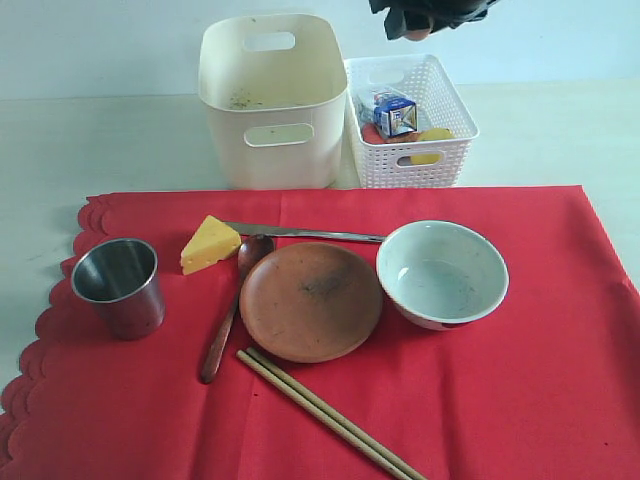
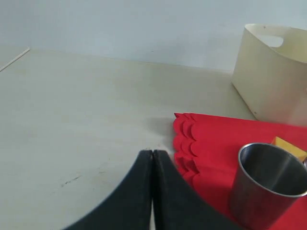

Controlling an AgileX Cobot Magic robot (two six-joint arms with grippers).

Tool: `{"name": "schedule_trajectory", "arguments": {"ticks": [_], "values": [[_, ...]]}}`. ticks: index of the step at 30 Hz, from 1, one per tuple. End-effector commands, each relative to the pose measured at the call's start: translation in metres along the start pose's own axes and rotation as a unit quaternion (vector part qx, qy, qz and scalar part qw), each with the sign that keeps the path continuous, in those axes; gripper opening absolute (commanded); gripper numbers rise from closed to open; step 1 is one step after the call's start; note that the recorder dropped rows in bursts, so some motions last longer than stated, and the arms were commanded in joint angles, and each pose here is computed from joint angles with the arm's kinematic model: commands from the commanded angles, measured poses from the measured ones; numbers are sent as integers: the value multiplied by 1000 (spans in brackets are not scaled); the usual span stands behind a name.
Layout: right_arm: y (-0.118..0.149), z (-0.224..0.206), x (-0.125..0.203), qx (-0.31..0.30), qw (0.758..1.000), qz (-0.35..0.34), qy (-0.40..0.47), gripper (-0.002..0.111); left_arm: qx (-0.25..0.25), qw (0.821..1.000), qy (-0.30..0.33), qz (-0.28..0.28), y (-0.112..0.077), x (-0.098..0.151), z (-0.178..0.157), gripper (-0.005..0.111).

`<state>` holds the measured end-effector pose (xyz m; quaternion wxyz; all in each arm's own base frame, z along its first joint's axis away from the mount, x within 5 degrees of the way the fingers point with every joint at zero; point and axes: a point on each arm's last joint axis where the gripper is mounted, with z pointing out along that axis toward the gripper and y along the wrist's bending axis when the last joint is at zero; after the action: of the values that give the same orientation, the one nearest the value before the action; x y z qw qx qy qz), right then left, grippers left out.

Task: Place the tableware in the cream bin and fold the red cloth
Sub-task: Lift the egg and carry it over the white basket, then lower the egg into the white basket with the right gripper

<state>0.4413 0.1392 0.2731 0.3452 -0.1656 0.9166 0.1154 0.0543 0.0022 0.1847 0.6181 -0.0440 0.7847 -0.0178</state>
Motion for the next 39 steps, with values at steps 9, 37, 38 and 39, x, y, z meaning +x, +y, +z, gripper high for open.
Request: {"name": "schedule_trajectory", "arguments": {"ticks": [9, 37, 38, 39], "values": [[-15, 57, 19, 28, 1000, -6, 6, 0, 3, 1000, -3, 0, 0, 0, 0, 1], [-26, 118, 60, 36, 997, 0, 68, 34, 3, 1000, -3, 0, 0, 0, 0, 1], [-26, 118, 60, 36, 997, 0, 68, 37, 3, 1000, -3, 0, 0, 0, 0, 1], [-26, 118, 60, 36, 997, 0, 68, 45, 3, 1000, -3, 0, 0, 0, 0, 1]]}}
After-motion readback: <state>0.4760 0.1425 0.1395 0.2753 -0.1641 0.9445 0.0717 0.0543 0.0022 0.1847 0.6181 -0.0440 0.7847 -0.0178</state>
